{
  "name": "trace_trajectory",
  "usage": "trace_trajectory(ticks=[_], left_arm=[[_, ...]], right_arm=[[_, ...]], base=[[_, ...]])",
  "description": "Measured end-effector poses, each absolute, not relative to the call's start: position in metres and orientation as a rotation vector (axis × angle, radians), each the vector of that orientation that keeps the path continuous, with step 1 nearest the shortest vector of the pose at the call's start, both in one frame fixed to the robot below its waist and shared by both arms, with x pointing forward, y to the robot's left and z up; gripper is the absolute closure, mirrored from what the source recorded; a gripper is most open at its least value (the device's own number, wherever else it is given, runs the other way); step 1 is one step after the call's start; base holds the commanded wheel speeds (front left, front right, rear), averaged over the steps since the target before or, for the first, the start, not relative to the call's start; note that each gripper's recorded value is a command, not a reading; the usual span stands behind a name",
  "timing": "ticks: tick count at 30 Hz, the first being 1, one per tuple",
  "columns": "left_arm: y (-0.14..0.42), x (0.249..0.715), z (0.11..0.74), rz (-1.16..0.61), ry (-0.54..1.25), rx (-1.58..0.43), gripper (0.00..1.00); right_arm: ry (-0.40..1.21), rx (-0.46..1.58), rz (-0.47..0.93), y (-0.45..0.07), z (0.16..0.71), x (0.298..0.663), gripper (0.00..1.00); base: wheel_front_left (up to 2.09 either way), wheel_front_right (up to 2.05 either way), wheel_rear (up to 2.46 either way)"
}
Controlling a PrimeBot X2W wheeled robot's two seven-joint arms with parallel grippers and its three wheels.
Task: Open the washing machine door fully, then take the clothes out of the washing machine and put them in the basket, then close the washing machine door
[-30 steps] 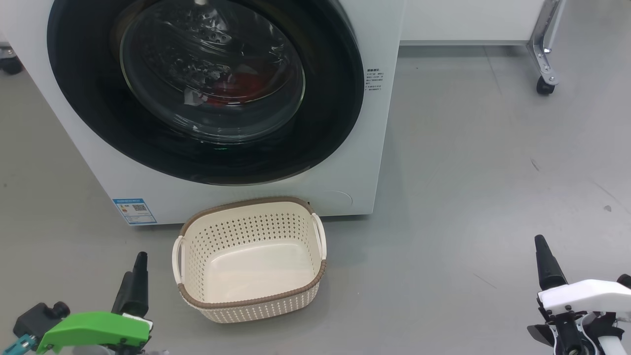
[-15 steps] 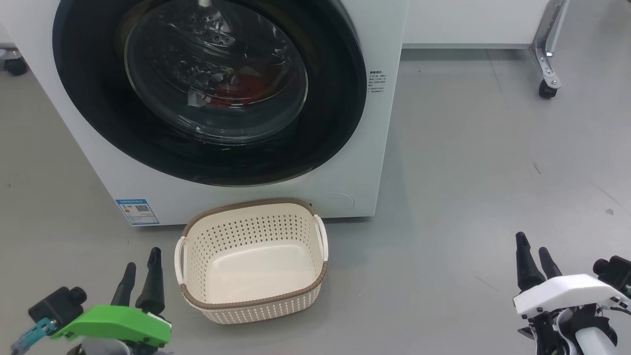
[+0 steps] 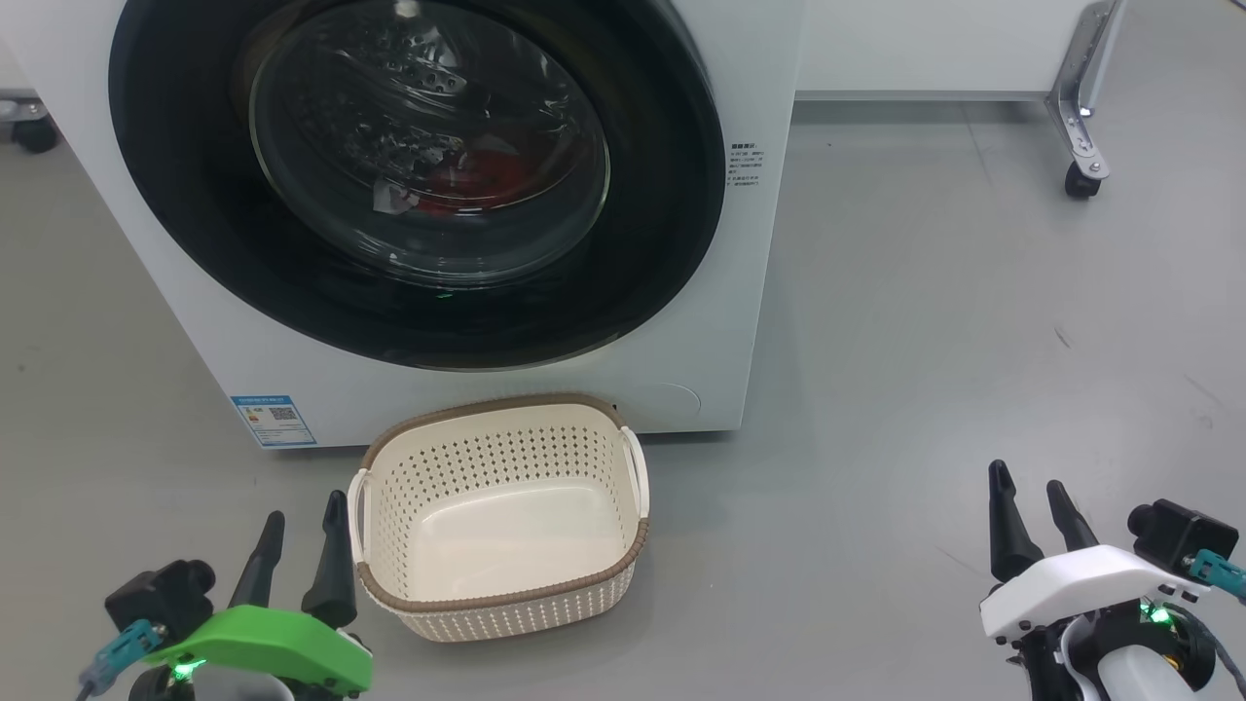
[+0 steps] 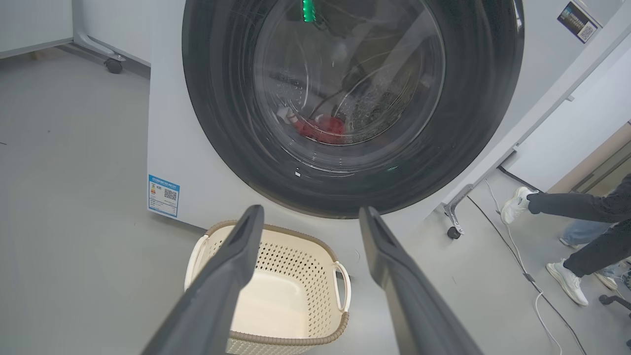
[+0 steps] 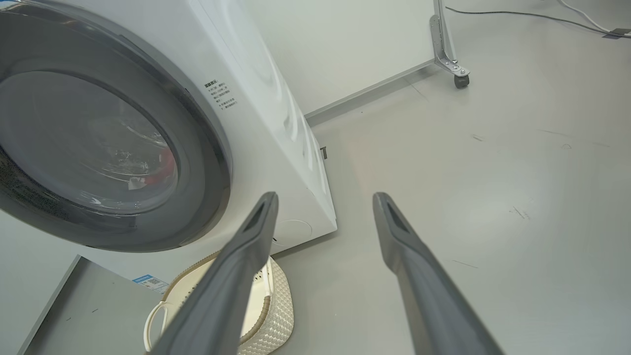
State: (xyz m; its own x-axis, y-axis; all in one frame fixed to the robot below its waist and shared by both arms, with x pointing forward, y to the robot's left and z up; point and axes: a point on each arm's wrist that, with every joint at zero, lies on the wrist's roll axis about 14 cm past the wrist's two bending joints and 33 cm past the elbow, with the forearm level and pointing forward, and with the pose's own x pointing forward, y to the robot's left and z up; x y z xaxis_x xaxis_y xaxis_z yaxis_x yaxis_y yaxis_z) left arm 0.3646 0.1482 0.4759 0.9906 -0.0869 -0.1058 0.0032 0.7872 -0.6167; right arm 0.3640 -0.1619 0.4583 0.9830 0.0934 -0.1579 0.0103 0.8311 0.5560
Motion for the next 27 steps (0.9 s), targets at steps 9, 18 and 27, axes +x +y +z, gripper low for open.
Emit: trace_trajectory(ticks=[9,18,27], left_arm=[[0.142,0.363,0.475,-0.064,0.121,-0.559,0.00],[0.138,0.362,0.475,-0.074,0.104,-0.461,0.00],[0.134,0.360,0.477,-0.088,0.074,-0.378,0.00]], right_arm=[[0.160,0.472,0.072,-0.156,0.461,0.363,0.00],[0.137,0.366,0.102,-0.150,0.463,0.362,0.00],[0.101,0.259,0.124,-0.145,0.468,0.362,0.00]], base=[[0.00,0.00,0.00],[0.00,0.00,0.00],[0.00,0.00,0.00]])
